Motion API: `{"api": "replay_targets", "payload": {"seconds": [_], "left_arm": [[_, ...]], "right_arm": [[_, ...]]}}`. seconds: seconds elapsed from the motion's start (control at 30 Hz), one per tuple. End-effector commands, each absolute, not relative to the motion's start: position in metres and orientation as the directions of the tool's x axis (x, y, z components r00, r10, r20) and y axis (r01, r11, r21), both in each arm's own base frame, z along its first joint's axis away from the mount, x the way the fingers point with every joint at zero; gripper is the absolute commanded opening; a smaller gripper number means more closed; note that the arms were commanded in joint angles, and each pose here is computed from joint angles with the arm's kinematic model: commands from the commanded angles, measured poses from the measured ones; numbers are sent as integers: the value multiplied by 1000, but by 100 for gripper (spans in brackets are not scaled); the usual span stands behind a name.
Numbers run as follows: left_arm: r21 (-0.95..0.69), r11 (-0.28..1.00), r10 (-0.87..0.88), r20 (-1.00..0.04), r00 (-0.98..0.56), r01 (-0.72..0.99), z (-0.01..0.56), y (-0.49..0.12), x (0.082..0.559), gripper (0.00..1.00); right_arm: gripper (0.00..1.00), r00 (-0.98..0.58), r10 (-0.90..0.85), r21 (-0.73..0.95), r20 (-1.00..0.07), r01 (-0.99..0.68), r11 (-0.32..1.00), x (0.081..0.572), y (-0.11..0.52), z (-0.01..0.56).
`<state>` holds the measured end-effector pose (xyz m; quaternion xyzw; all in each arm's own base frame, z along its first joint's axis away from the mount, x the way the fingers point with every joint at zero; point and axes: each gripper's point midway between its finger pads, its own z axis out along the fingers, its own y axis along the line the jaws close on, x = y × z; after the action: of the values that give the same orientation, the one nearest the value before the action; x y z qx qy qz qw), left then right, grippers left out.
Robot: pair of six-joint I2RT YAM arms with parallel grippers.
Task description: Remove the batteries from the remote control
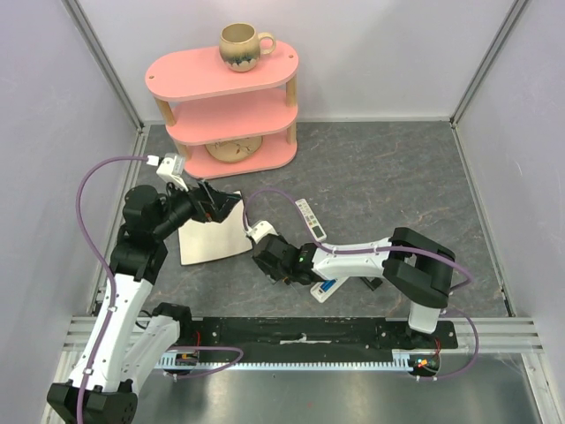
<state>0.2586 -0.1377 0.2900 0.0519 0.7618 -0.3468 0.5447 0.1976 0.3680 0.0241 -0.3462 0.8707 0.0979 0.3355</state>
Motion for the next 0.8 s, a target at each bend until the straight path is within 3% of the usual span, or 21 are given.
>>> {"api": "replay_targets", "payload": {"seconds": [0.0,0.07,0.2,0.27,0.37,0.4,0.53,0.77], "left_arm": [[-437,766,-268,-884,-383,472,295,-136,258,99],[-438,765,-267,-882,-387,471,295,-137,260,99],[-437,773,-272,-883,-383,459,296,-135,262,99],[-436,771,-270,-884,-383,464,297,-135,262,99],[-438,760,-270,-884,-381,479,300,-138,261,99],[-437,756,-269,-887,-376,487,302,-139,260,99],[-449,738,-274,-882,-384,504,303,-143,261,99],[-478,723,-269,-860,-433,499,290,-147,262,99]], "right_arm": [[54,-529,-503,-58,-683,-647,760,207,377,34],[51,-536,-510,-47,-673,-657,753,205,382,29],[35,-566,-541,-24,-622,-677,736,200,382,10],[32,-604,-537,28,-589,-679,734,201,379,2],[13,-647,-514,78,-563,-660,747,208,369,-1],[0,-654,-506,87,-563,-655,750,210,366,-1],[0,-673,-436,127,-598,-616,777,236,355,16],[0,-608,-209,207,-766,-540,816,294,344,109]]}}
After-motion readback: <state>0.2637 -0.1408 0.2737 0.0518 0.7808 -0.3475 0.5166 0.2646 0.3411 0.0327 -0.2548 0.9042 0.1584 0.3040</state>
